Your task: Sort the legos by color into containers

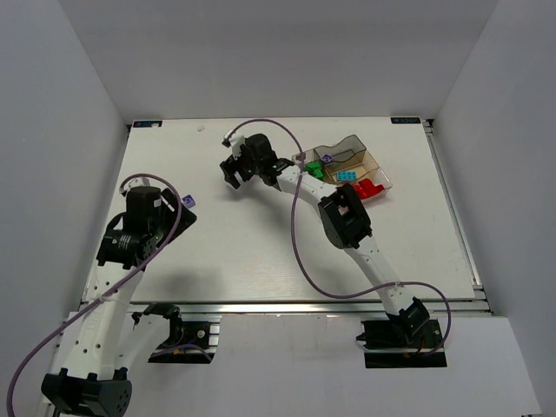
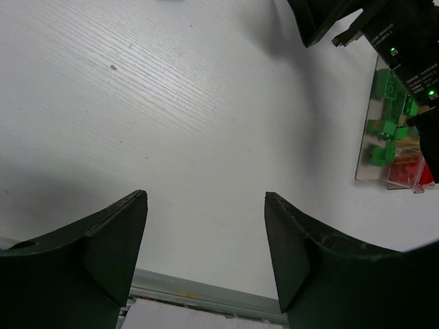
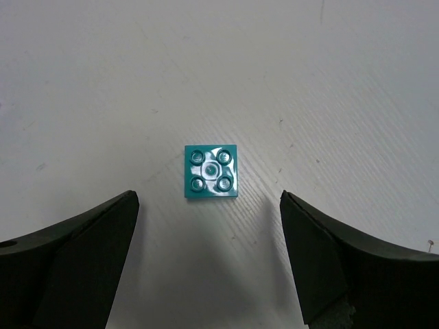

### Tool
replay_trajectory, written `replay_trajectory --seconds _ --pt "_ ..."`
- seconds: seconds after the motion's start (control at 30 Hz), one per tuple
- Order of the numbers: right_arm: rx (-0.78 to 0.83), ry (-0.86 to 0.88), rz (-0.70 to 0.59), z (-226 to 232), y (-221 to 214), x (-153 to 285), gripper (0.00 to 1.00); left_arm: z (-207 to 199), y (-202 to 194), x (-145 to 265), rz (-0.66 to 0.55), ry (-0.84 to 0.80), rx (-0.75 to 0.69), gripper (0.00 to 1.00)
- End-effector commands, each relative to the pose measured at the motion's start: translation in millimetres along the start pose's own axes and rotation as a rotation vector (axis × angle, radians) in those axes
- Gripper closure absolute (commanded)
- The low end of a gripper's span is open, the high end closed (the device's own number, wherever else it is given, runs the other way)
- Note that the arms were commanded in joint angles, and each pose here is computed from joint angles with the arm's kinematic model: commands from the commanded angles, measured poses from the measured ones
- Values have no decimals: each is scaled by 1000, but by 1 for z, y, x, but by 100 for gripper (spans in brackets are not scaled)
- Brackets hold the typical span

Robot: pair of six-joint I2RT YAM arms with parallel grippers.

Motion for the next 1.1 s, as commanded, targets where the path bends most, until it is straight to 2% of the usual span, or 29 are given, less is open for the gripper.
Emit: replay_trajectory --seconds 0.0,0.13,0.3,0.6,0.67,0.93,1.07 --pt "30 -64 -135 -11 37 -6 11 -4 4 6 5 -10 -29 21" --pt "23 -73 -123 -12 24 -15 14 -4 6 6 7 0 -40 21" --pt "48 -42 -160 -9 33 -17 19 -5 5 3 14 -4 -40 21" --pt "87 -10 -157 4 32 -21 40 -9 12 9 -9 -8 -32 21" --pt "88 -15 -159 3 34 -21 41 -7 13 12 -18 -3 -30 21" --pt "66 -45 -148 -2 32 -20 28 -4 16 25 -46 -4 -8 21" --pt "62 -46 -140 0 31 -20 28 -3 18 31 -60 -1 0 21"
Point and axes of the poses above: each gripper's point midway between its finger pads, its own x axis back along the fingers, its own z axis along the line the jaws close on, y = z × x, the point moved 2 cm from there along x, back along the fingers, and after that the axes turned 1 degree about x, right-handed, at the moved point
